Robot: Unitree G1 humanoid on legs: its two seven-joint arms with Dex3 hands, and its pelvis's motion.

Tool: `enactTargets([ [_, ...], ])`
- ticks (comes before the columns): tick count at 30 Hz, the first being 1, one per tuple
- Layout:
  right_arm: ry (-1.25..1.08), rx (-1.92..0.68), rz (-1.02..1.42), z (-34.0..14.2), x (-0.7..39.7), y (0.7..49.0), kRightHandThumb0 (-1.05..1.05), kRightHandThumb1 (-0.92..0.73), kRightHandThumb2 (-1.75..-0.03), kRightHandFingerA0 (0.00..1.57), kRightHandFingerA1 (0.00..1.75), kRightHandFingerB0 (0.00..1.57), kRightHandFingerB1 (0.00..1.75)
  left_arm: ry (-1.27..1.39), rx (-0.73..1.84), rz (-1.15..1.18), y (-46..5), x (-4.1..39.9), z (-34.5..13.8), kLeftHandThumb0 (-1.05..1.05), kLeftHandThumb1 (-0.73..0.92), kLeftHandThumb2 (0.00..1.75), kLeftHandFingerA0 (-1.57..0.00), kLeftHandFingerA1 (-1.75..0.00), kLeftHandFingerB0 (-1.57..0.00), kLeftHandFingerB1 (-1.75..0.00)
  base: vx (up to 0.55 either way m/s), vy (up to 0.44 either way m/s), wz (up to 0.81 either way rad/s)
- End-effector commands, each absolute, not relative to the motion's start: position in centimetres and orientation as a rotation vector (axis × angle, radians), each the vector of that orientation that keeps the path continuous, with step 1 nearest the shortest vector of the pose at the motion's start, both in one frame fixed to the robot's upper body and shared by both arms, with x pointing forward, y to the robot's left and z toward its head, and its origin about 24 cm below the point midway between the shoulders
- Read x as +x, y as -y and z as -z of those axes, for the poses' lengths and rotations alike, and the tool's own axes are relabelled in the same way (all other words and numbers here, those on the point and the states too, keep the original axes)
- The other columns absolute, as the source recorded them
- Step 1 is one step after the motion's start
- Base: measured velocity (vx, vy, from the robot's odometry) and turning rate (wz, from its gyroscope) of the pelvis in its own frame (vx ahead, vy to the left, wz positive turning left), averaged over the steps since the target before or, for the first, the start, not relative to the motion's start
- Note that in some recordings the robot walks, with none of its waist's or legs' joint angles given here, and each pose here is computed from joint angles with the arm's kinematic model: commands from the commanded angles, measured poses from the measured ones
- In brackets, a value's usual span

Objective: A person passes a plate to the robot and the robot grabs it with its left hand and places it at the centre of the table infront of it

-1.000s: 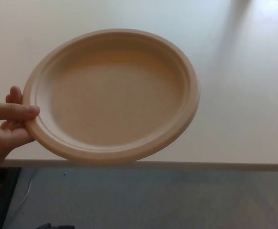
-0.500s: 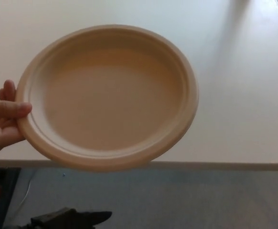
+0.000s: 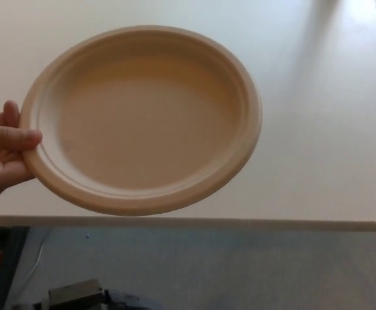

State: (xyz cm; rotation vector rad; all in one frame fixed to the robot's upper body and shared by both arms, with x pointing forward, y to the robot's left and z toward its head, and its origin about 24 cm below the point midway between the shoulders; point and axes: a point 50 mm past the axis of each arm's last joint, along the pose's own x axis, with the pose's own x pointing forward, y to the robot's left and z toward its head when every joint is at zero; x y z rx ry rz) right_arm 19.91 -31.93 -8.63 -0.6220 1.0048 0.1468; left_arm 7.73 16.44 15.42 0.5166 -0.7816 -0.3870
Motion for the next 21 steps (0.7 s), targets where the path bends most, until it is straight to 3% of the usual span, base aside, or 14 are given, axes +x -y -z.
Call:
enactTargets([
  [1, -1.021, -0.630, -0.137, 8.1, 20.0, 32.8, -0.45, -0.65, -0.59, 0.57, 0.63, 0.31, 0.41, 0.982, 0.402, 0.351, -16.4, 6.5, -17.4, -0.47, 0.46, 0.77, -0.68, -0.57, -0.54, -0.51, 0.00, 0.000, 0.00],
  [2, -1.021, -0.633, -0.140, 8.1, 20.0, 32.8, -0.45, -0.65, -0.60, 0.57, 0.61, 0.31, 0.40, 0.997, 0.365, 0.355, -16.2, 6.4, -17.7, -0.39, 0.54, 0.57, -0.75, -0.45, -0.63, -0.40, 0.00, 0.000, 0.00],
  [7, -1.027, -0.631, -0.137, 8.2, 20.0, 32.7, -0.44, -0.65, -0.59, 0.58, 0.62, 0.32, 0.40, 1.162, 0.295, 0.294, -16.0, 6.2, -19.0, -0.38, 0.52, 0.56, -0.59, -0.40, -0.63, -0.41, 0.00, 0.000, 0.00],
  [10, -1.028, -0.616, -0.124, 8.1, 20.1, 32.8, -0.43, -0.64, -0.59, 0.56, 0.62, 0.33, 0.41, 1.245, 0.404, 0.247, -16.1, 7.0, -19.8, -0.41, 0.57, 0.58, -0.48, -0.36, -0.58, -0.38, 0.00, 0.000, 0.00],
  [13, -1.026, -0.635, -0.130, 7.9, 20.2, 32.9, -0.44, -0.64, -0.59, 0.58, 0.62, 0.32, 0.40, 1.265, 0.476, 0.216, -16.3, 7.6, -20.2, -0.42, 0.54, 0.57, -0.48, -0.36, -0.58, -0.39, 0.00, 0.000, 0.00],
  [14, -1.026, -0.627, -0.129, 7.9, 20.3, 32.8, -0.43, -0.64, -0.59, 0.61, 0.67, 0.32, 0.42, 1.265, 0.482, 0.212, -16.3, 7.8, -20.4, -0.33, 0.51, 0.56, -0.75, -0.47, -0.60, -0.39, 0.00, 0.000, 0.00],
  [15, -1.026, -0.626, -0.131, 7.9, 20.4, 32.8, -0.44, -0.64, -0.59, 0.61, 0.64, 0.33, 0.40, 1.265, 0.512, 0.203, -16.5, 8.1, -20.7, -0.32, 0.52, 0.56, -0.62, -0.42, -0.56, -0.38, 0.00, 0.000, 0.00],
  [16, -1.027, -0.635, -0.133, 7.9, 20.4, 32.8, -0.44, -0.64, -0.59, 0.61, 0.64, 0.33, 0.40, 1.263, 0.542, 0.196, -16.6, 8.3, -20.8, -0.32, 0.52, 0.56, -0.62, -0.42, -0.56, -0.38, 0.00, 0.000, 0.00],
  [17, -1.029, -0.645, -0.143, 7.9, 20.4, 32.8, -0.45, -0.64, -0.59, 0.59, 0.62, 0.32, 0.39, 1.257, 0.613, 0.188, -16.9, 8.6, -21.1, -0.29, 0.51, 0.55, -0.34, -0.35, -0.49, -0.36, 0.00, 0.000, 0.00],
  [21, -1.032, -0.659, -0.156, 7.8, 20.5, 32.9, -0.45, -0.65, -0.59, 0.57, 0.60, 0.31, 0.39, 1.259, 0.749, 0.135, -17.4, 9.1, -21.7, -0.30, 0.49, 0.55, -0.27, -0.34, -0.46, -0.36, 0.00, 0.000, 0.00],
])
